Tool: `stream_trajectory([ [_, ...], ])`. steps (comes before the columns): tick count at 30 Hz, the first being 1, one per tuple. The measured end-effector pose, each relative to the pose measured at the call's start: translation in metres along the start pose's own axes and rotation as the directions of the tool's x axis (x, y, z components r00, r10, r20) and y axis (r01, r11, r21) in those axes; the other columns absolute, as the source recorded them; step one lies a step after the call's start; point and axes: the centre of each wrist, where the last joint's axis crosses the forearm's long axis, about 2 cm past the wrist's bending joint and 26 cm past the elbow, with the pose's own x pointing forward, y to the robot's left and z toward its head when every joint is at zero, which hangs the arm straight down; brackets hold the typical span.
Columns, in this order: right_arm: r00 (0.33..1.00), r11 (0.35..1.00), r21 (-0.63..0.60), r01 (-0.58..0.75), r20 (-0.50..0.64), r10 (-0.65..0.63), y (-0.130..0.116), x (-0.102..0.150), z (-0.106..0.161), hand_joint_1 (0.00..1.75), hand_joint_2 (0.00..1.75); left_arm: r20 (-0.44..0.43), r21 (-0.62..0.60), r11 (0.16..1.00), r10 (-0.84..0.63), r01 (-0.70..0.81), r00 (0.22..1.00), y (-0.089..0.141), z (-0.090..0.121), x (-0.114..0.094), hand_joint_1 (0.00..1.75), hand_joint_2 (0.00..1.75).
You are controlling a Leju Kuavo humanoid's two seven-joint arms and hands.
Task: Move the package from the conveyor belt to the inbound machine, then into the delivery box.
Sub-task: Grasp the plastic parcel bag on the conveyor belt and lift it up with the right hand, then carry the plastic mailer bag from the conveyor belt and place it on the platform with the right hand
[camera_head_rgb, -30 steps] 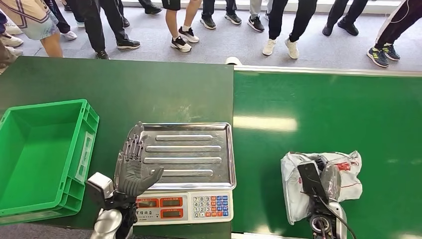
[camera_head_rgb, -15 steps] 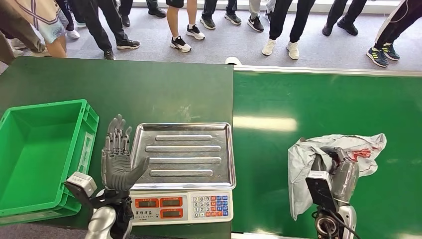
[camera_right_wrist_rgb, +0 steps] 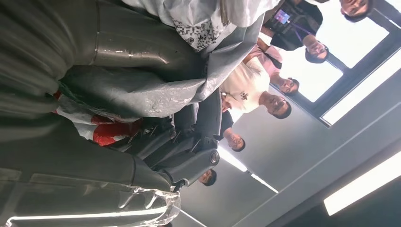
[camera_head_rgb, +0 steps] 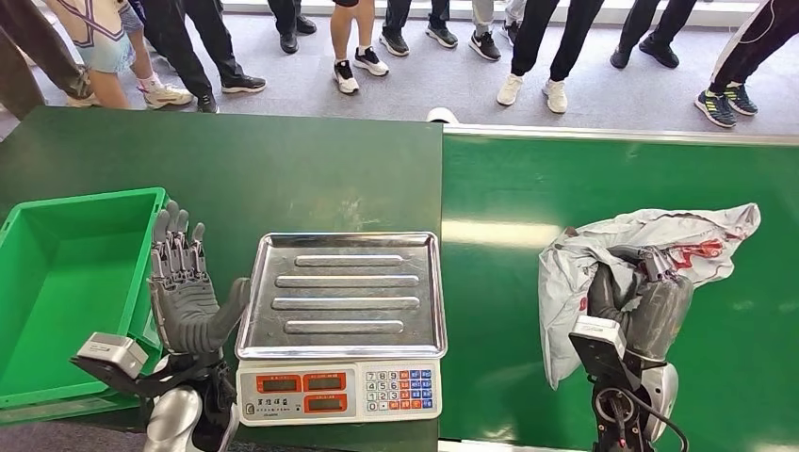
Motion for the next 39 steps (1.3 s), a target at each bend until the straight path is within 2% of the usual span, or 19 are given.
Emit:
stream_trajectory([
  [6,0.999,1.0,0.015,0.006,0.036,-0.007,0.003,0.004,-0.008,1.75,1.75,0.004,-0.002,1.0,0.003,-0.003,1.0,0.0,-0.001,0.001,0.0,1.75],
  [14,0.986,0.988,0.155,0.015,0.164,-0.041,0.021,0.02,-0.034,1.75,1.75,0.008,-0.029,0.999,0.039,-0.039,0.999,-0.006,-0.003,0.001,0.0,1.75],
  [19,0.966,0.962,0.274,0.004,0.246,-0.074,0.041,0.029,-0.051,1.75,1.75,0.015,-0.038,0.998,0.052,-0.051,0.999,-0.008,-0.008,0.0,0.0,1.75],
  [27,0.912,0.865,0.5,-0.046,0.374,-0.168,0.084,0.054,-0.081,1.75,1.75,0.018,-0.045,0.996,0.079,-0.078,0.997,-0.015,-0.016,-0.004,0.0,1.75],
  [32,0.899,0.797,0.601,-0.051,0.375,-0.225,0.103,0.061,-0.077,1.75,1.75,0.011,-0.053,0.995,0.09,-0.09,0.996,-0.019,-0.019,-0.007,0.0,1.75],
  [39,0.897,0.631,0.775,-0.041,0.307,-0.319,0.127,0.064,-0.056,1.75,1.75,-0.006,-0.068,0.992,0.105,-0.105,0.994,-0.026,-0.023,-0.014,0.0,1.75],
])
